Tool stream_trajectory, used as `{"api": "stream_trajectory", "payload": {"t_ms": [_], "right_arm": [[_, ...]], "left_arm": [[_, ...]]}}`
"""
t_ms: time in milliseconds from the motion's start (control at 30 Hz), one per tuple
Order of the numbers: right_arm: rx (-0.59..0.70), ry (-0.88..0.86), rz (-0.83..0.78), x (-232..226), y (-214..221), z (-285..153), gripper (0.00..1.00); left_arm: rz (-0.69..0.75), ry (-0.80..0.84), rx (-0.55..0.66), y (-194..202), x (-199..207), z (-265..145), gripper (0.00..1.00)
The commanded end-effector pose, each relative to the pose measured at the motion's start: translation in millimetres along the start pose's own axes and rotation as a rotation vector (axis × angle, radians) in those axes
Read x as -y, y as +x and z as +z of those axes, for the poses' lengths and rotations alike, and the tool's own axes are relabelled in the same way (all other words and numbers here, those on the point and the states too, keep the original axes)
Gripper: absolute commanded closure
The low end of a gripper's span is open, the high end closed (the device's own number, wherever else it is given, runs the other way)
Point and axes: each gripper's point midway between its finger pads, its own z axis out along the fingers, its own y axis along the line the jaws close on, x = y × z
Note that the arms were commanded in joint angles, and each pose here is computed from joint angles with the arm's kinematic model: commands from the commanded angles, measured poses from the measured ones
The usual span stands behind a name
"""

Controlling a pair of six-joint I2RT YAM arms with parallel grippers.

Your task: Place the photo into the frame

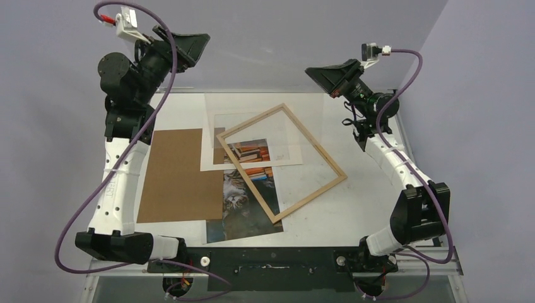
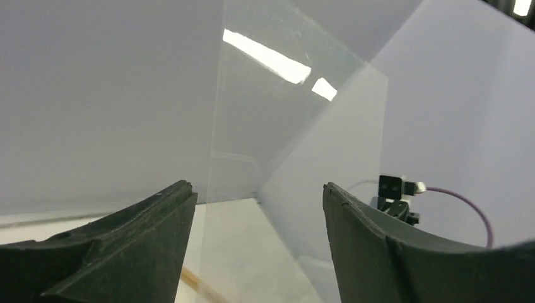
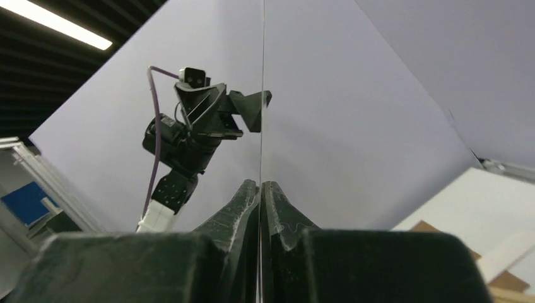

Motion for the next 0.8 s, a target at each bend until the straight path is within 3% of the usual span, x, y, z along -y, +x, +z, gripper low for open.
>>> {"api": "stream_trajectory", "payload": {"t_ms": [0, 133, 267, 400, 533, 767], "right_arm": [[-0.181, 0.285, 0.063, 71.4, 29.4, -11.5, 1.0], [-0.466, 0.592, 0.182, 144.8, 90.6, -59.6, 1.0], [-0.672, 0.654, 0.156, 181.6, 133.1, -87.7, 1.0], [-0.828, 0.782, 0.208, 218.7, 158.2, -116.0, 1.0], [-0.74, 0.735, 0.185, 209.6, 136.7, -84.3, 1.0], [-0.595, 0.62, 0.12, 154.1, 90.6, -27.4, 1.0]], "left_arm": [[-0.028, -0.212, -0.035, 19.4, -55.6, -28.2, 0.22], [-0.099, -0.506, -0.144, 69.0, -130.1, -76.7, 0.2], [-0.163, -0.767, -0.254, 128.6, -188.2, -134.0, 0.2], [-0.183, -0.861, -0.333, 166.0, -215.7, -160.5, 0.2], [-0.192, -0.891, -0.399, 187.2, -230.4, -168.1, 0.2], [-0.208, -0.91, -0.469, 207.2, -249.7, -164.5, 0.2]]}}
